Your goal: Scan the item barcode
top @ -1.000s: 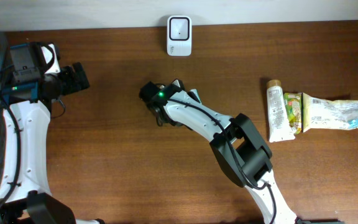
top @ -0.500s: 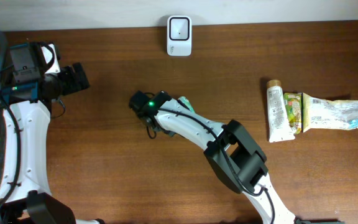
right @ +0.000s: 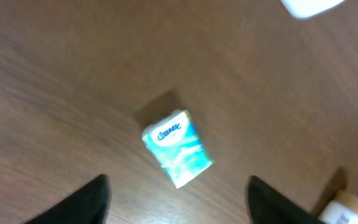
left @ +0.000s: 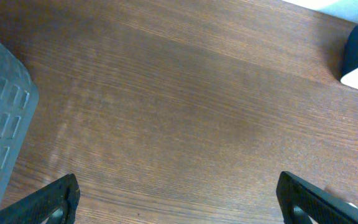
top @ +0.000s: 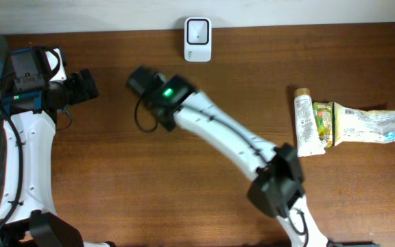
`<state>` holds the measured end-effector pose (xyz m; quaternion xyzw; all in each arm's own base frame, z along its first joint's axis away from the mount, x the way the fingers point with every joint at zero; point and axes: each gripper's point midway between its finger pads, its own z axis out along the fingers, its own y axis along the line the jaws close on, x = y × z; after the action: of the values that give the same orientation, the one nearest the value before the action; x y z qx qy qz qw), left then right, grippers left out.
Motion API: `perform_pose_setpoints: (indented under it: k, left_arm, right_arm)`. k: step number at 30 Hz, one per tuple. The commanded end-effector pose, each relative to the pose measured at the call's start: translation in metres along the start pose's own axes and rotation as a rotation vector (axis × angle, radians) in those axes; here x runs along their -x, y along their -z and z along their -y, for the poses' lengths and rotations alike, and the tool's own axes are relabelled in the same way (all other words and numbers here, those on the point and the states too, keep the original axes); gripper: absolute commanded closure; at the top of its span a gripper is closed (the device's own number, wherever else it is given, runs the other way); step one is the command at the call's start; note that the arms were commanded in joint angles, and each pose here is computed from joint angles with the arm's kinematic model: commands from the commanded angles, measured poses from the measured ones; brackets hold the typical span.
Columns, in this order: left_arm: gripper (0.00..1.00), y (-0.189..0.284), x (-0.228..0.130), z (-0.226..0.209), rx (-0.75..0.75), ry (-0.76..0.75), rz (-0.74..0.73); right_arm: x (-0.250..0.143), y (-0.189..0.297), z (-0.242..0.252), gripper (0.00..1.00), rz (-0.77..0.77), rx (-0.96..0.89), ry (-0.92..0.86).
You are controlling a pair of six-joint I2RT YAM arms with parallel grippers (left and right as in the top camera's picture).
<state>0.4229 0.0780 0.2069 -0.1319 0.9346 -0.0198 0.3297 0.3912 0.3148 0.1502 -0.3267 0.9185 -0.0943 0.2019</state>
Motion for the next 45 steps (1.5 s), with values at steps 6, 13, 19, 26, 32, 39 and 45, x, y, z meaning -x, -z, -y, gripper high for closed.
perform_pose_setpoints:
  k: [6,13,19,26,32,39,45]
  left_arm:
    - [0.01,0.001,0.001,-0.001,0.004,-0.013,0.005]
    - [0.01,0.001,0.001,-0.001,0.004,-0.013,0.005]
    - [0.01,0.001,0.001,-0.001,0.004,-0.013,0.005]
    - [0.01,0.001,0.001,-0.001,0.004,-0.013,0.005]
    - [0.01,0.001,0.001,-0.001,0.004,-0.013,0.005]
    - [0.01,0.001,0.001,-0.001,0.004,-0.013,0.005]
    - [0.01,0.001,0.001,-0.001,0.004,-0.013,0.005]
  right_arm:
    - [-0.021,-0.035,0.043,0.23,-0.006,0.564,0.084]
    - [-0.048,-0.079,0.048,0.24,-0.067,0.826,-0.025]
    - [-0.068,-0.117,0.029,0.38,-0.169,0.864,-0.042]
    - [-0.082,-0.134,0.016,0.51,-0.232,0.917,-0.069]
    - [-0.092,-0.128,0.012,0.89,-0.324,0.933,-0.154]
    - [-0.069,-0.053,0.007,0.96,-0.251,1.283,-0.269]
    - [-0.02,0.006,0.035,0.96,0.01,1.556,-0.444]
